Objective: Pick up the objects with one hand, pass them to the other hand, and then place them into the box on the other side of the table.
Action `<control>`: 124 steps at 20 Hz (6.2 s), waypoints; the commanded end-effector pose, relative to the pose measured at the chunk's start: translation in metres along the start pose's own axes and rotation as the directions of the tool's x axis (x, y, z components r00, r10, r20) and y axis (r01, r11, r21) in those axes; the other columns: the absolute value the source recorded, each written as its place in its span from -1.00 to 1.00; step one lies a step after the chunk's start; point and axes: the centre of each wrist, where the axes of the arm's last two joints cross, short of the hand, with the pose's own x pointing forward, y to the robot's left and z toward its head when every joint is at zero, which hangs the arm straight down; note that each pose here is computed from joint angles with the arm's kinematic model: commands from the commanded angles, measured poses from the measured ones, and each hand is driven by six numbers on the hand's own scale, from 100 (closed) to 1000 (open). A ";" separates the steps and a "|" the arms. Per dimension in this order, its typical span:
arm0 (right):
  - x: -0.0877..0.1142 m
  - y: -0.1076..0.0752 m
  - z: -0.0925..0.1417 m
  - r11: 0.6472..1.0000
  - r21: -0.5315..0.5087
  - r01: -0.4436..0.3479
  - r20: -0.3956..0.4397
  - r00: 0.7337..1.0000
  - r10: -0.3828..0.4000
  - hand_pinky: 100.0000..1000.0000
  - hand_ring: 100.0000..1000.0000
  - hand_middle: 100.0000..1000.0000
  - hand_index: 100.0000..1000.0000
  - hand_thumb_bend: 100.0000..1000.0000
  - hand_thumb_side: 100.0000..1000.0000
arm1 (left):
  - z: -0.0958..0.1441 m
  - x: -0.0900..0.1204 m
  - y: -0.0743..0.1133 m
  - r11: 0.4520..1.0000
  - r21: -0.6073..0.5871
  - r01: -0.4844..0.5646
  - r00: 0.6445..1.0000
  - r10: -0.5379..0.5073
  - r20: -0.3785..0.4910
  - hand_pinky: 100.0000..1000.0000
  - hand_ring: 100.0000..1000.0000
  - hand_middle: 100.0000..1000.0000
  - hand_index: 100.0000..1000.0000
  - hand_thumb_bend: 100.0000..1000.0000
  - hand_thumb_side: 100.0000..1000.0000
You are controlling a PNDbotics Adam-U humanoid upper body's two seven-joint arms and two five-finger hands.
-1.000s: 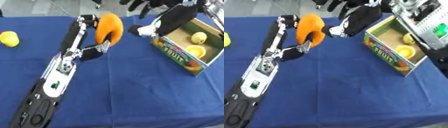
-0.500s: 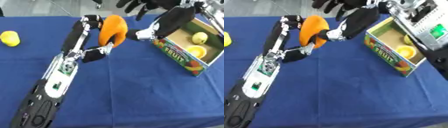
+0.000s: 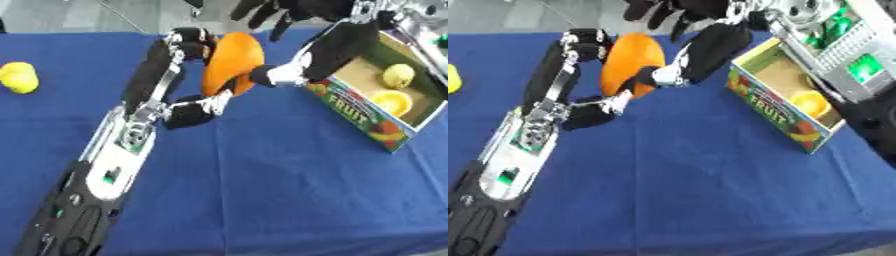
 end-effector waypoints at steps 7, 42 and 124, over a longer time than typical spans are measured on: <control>0.001 -0.002 0.004 1.000 0.003 -0.016 -0.034 0.999 0.016 0.46 0.76 0.75 0.72 -0.41 -0.67 | -0.007 0.009 0.010 1.000 0.020 0.009 0.998 -0.010 0.060 0.13 -0.10 -0.19 -0.36 -1.00 -0.93; -0.002 0.003 0.002 0.998 -0.047 0.038 -0.019 0.999 -0.039 0.13 0.13 -0.35 -0.09 -1.00 -1.00 | -0.018 0.024 0.008 0.997 0.078 -0.020 0.996 0.014 0.085 0.11 -0.11 -0.20 -0.29 -1.00 -1.00; -0.185 -0.001 0.152 0.626 -0.780 0.013 -0.408 0.748 -0.523 0.19 0.31 -0.29 -0.07 -1.00 -1.00 | 0.114 -0.003 0.175 0.744 0.539 0.395 0.852 -0.078 -0.517 0.45 0.18 0.18 0.40 0.18 0.01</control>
